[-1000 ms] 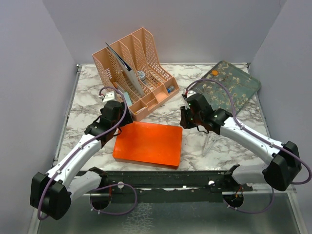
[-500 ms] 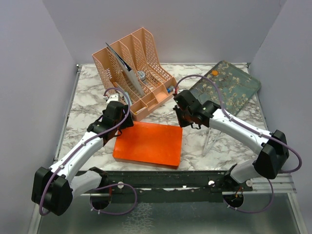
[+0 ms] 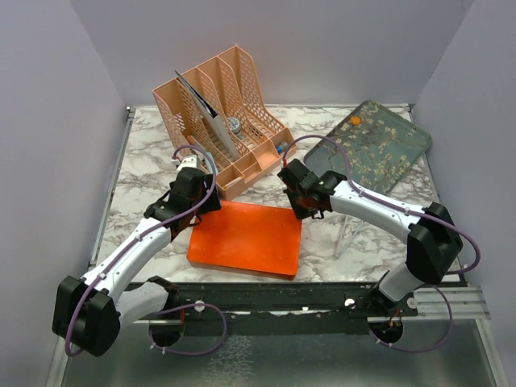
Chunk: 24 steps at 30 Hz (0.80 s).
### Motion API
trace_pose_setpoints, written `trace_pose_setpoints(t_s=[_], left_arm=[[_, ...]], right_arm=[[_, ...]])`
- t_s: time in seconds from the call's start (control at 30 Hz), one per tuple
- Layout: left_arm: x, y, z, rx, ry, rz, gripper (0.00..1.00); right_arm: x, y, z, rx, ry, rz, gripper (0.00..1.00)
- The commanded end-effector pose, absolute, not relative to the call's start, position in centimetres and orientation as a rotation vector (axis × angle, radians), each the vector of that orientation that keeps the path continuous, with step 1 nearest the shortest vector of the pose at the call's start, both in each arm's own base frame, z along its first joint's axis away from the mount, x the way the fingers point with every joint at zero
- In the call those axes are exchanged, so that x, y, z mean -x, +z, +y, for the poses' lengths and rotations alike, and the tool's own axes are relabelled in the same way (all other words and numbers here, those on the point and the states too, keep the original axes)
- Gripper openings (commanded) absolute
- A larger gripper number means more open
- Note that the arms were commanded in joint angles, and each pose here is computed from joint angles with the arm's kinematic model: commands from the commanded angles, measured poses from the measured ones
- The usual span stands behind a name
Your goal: Pack the cookies
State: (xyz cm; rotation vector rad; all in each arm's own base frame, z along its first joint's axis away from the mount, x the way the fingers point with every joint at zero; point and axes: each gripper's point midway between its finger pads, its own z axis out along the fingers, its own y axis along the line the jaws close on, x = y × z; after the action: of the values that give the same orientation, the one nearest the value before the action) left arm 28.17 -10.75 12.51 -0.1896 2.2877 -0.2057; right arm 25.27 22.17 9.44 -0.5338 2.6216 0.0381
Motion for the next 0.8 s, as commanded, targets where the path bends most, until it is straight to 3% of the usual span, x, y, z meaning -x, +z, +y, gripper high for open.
trace_pose_setpoints(t_s=[0.0,0.47,0.77], left_arm=[[-27.5,12.1,-10.7,0.162,-0.204,2.31,0.75],[-27.4,12.0,-10.8,0.166,-0.209,2.313,0.75],[-27.4,11.8,-10.8,0.166,-0.211,2.319,0.75]], right_arm=[[-24.2,7.7,19.8,0.529,-0.126,2.685,0.0],[-26.0,13.3,22.6,0.535,0.07,2.539,0.0],[-25.5,9.8,22.4,0.559,0.038,2.611,0.0]])
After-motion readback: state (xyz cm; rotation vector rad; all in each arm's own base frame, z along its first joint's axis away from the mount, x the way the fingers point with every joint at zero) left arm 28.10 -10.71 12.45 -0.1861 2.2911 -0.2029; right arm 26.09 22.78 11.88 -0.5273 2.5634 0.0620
